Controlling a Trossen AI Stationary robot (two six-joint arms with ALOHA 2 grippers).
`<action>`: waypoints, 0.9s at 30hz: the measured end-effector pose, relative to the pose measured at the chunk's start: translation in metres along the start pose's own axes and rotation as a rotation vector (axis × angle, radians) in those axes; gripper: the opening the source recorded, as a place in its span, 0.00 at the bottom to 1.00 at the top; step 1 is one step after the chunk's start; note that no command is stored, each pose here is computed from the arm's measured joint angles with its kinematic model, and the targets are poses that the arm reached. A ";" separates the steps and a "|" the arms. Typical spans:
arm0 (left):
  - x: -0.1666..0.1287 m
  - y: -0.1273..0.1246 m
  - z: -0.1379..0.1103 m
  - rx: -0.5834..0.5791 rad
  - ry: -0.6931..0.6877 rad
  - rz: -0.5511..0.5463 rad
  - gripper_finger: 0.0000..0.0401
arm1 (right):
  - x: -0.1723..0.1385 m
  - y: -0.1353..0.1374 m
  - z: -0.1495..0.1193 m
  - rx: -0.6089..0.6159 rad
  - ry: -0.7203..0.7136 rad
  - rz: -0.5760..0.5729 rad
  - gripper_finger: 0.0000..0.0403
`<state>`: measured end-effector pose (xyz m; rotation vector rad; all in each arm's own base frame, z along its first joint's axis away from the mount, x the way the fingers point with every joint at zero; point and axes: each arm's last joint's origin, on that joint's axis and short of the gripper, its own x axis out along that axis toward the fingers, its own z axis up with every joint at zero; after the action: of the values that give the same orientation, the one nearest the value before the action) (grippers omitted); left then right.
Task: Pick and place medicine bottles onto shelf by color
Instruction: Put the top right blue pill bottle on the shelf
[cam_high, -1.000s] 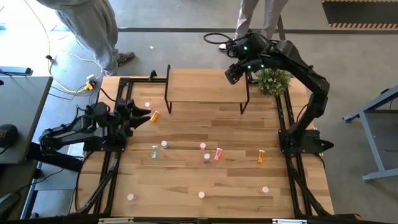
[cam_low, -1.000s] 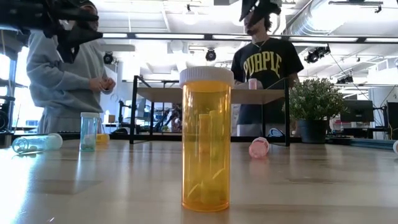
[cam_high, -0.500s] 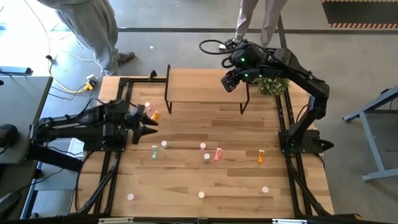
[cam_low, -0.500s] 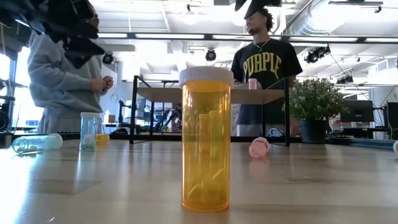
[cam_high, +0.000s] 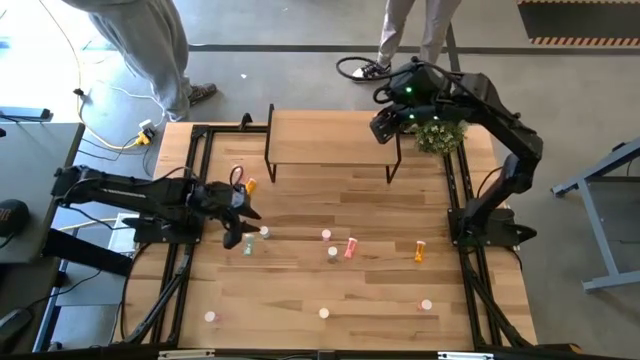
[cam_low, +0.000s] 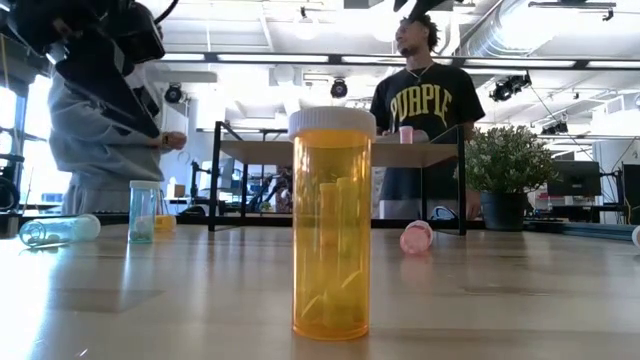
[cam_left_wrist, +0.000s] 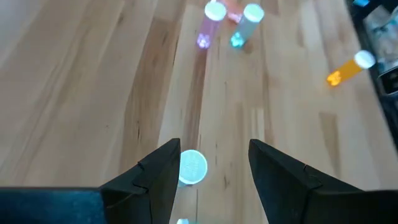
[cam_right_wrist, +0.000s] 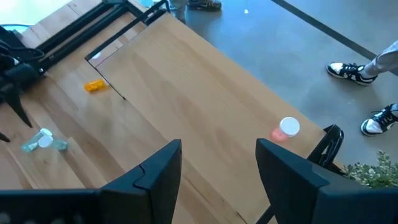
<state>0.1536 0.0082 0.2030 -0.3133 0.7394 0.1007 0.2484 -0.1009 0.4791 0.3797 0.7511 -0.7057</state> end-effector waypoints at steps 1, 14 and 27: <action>0.002 -0.001 -0.001 0.006 0.012 0.011 0.45 | -0.002 -0.001 0.000 0.004 -0.005 0.000 0.49; 0.028 -0.006 -0.008 0.048 0.131 0.116 0.45 | -0.009 -0.004 -0.001 -0.016 -0.020 0.003 0.49; 0.047 -0.004 -0.015 -0.010 0.216 0.175 0.45 | -0.009 -0.004 -0.001 -0.016 -0.020 0.003 0.49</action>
<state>0.1796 -0.0014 0.1614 -0.2710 0.9809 0.2390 0.2404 -0.0995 0.4843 0.3587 0.7372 -0.6991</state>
